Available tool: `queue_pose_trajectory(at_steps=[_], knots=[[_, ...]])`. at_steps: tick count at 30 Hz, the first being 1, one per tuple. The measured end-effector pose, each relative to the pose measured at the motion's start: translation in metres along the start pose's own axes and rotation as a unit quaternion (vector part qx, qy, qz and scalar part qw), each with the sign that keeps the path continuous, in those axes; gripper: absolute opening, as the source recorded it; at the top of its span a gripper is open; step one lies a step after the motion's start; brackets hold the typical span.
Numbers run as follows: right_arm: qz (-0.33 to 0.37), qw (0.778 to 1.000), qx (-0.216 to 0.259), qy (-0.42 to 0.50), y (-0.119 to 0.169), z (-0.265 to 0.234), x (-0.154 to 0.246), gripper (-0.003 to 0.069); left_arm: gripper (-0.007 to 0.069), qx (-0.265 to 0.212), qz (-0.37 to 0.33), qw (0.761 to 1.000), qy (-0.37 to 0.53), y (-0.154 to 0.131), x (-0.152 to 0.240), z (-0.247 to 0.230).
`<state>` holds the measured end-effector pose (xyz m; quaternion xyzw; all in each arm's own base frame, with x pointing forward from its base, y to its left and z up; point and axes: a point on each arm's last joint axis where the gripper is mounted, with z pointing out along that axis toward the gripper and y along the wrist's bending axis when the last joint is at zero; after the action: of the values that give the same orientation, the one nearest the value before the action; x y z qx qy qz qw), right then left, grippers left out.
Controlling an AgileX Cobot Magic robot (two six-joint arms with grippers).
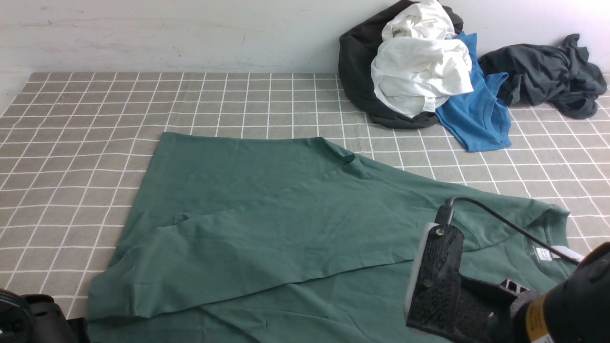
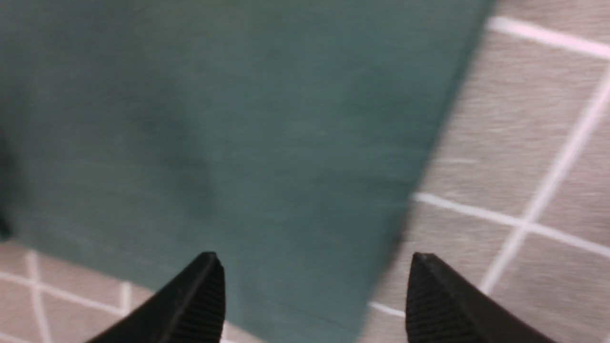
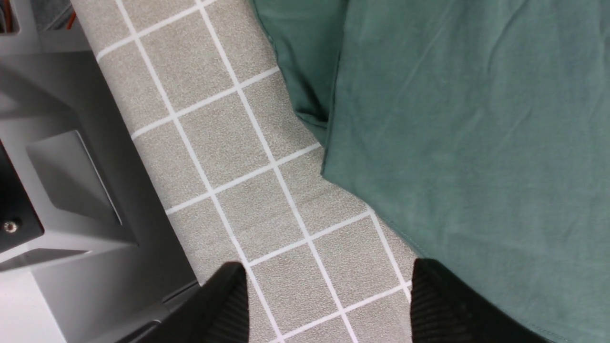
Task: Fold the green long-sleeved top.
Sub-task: Use both arms simultaneously to clamp the lower edge of the clothing fabric
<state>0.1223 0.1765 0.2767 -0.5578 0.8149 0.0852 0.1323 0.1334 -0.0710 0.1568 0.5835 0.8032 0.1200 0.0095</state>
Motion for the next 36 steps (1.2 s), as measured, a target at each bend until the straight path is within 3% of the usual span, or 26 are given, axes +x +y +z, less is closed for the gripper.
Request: queue_pose_trajectory(at_steps=[8,18,27,36], knots=[[-0.009,1.0,0.015,0.005,-0.003,0.0,0.001,0.0425,0.0468,-0.025,-0.024,0.999,-0.005,0.004,-0.001,0.0],[-0.01,1.0,0.016,0.005,-0.003,0.0,0.001,0.0425,0.0468,0.026,0.005,0.999,-0.018,-0.009,0.001,0.006],[-0.012,1.0,0.019,0.006,-0.003,0.0,0.001,0.0426,0.0468,-0.024,0.001,0.999,-0.022,-0.001,-0.002,0.012],[-0.011,1.0,0.019,0.008,-0.004,0.0,0.001,0.0426,0.0468,-0.034,-0.03,0.999,-0.007,0.004,-0.004,0.013]])
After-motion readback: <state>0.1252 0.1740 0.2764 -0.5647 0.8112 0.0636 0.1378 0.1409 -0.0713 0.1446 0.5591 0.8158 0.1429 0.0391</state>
